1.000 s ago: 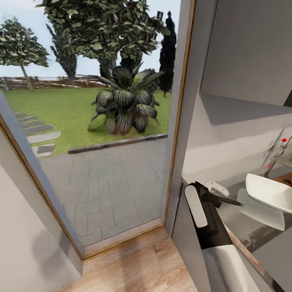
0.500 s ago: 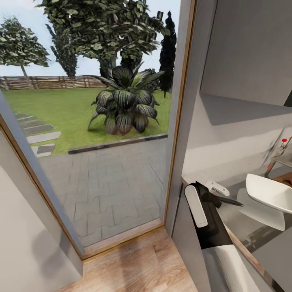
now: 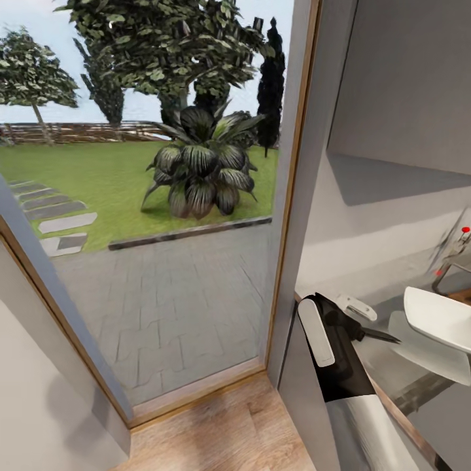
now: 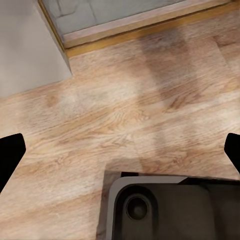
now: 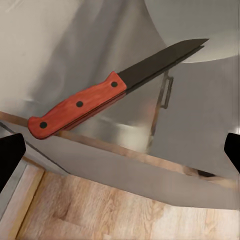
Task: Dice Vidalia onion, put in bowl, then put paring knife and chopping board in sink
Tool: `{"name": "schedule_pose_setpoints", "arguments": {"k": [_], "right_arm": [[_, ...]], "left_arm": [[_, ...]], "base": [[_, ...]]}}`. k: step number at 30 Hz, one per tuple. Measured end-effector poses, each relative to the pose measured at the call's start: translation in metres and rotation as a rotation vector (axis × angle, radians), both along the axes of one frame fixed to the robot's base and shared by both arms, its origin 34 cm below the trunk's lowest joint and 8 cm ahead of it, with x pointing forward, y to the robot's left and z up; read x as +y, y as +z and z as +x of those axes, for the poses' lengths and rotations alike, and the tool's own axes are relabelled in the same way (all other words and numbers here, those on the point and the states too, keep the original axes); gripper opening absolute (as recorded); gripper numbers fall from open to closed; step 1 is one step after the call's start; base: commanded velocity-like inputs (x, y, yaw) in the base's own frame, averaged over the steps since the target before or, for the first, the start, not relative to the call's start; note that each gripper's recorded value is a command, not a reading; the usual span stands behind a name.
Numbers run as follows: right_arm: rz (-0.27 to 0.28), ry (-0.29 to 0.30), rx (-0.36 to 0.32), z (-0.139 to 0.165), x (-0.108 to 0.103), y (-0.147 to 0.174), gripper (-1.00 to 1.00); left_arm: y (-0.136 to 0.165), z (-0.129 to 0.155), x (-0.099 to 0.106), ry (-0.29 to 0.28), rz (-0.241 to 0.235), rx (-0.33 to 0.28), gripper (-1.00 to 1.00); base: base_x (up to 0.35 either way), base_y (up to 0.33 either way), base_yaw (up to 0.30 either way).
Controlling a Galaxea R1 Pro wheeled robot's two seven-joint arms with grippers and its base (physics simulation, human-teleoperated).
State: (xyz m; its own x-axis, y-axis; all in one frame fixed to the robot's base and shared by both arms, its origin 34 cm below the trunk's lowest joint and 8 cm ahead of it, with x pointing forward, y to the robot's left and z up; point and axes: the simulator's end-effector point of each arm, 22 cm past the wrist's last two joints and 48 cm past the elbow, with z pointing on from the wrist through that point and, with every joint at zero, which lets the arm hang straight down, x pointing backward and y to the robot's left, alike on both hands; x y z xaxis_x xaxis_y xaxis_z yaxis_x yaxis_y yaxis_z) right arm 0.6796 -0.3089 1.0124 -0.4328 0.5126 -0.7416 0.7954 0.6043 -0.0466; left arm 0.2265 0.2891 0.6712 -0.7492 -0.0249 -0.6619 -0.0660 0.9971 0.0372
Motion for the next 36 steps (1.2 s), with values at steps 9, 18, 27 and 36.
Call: {"name": "schedule_pose_setpoints", "arguments": {"k": [9,18,27,36], "right_arm": [[-0.003,-0.007,0.009,-0.002,-0.001,-0.001,1.0],[-0.003,-0.006,0.01,-0.002,-0.001,-0.002,1.0],[0.0,-0.014,0.014,-0.003,-0.001,-0.007,1.0],[0.004,-0.033,0.032,-0.004,-0.001,-0.023,1.0]], "left_arm": [[0.0,0.0,-0.001,0.001,-0.001,0.0,1.0],[0.0,0.0,-0.001,0.001,-0.001,0.0,1.0],[0.0,-0.001,-0.001,0.001,-0.001,0.004,1.0],[-0.002,-0.005,-0.001,0.001,-0.001,0.016,1.0]], "base": [[0.135,-0.038,0.0],[0.1,-0.055,0.0],[0.005,-0.003,0.0],[0.0,0.0,0.0]]}}
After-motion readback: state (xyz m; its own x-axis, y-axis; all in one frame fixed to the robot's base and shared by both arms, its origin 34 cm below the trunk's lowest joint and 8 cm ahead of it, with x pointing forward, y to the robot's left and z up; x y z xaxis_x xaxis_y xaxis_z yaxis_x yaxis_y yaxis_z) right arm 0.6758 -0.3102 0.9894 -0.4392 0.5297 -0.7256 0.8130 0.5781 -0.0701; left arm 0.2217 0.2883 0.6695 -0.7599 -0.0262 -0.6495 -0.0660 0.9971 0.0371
